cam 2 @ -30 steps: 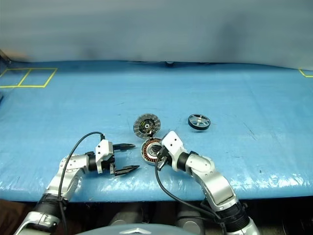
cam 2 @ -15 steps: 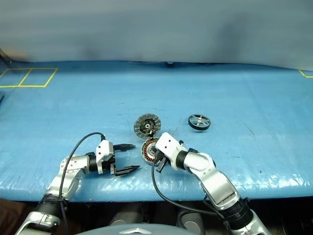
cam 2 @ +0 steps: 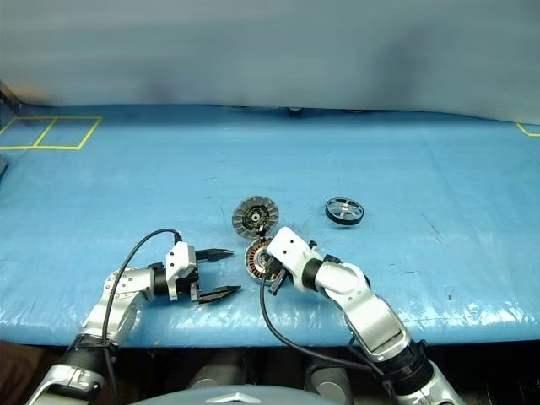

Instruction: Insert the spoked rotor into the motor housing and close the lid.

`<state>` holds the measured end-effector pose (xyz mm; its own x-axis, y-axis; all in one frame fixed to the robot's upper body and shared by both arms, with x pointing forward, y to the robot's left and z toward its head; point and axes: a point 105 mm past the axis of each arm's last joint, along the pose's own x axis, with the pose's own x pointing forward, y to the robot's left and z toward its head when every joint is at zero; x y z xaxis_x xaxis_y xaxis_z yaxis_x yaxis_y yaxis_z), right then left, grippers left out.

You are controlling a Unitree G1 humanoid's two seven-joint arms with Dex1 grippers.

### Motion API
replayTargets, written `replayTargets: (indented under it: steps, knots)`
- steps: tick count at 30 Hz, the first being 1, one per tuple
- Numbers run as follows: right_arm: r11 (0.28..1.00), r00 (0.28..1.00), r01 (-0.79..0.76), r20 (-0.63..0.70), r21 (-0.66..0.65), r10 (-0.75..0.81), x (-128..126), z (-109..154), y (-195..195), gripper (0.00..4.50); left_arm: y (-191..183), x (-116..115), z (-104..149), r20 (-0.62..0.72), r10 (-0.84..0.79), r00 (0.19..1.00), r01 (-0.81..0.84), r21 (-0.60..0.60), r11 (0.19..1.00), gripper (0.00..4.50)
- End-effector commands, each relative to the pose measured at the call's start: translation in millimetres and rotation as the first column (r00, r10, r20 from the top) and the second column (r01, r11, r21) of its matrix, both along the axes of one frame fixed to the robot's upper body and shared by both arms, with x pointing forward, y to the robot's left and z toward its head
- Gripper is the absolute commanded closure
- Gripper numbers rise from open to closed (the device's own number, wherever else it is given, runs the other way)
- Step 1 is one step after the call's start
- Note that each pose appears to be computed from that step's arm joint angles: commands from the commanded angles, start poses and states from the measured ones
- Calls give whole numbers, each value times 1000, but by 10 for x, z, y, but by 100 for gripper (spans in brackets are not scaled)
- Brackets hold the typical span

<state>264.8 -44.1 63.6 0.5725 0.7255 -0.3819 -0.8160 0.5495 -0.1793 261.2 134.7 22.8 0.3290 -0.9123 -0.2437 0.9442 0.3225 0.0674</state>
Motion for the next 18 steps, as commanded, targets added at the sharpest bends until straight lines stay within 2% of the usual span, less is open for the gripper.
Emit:
replayTargets:
  steps: [1, 3, 8, 18]
  knots:
    - [999, 1000, 10, 27, 49, -11, 17, 162, 1, 448, -8, 22, 48, 30, -3, 1000, 3, -4, 1000, 2]
    - [998, 998, -8, 55, 56, 5, 16, 253, 42, 448, -12, 21, 47, 28, -6, 1000, 6, -5, 1000, 2]
    - [1000, 995, -22, 95, 0, 22, 45, 288, 48, 448, -20, 27, 53, 33, -7, 999, 7, -9, 1000, 2]
    - [996, 995, -60, 70, -70, 65, 128, 182, 48, 448, -27, 27, 47, 30, -6, 1000, 6, -9, 1000, 2]
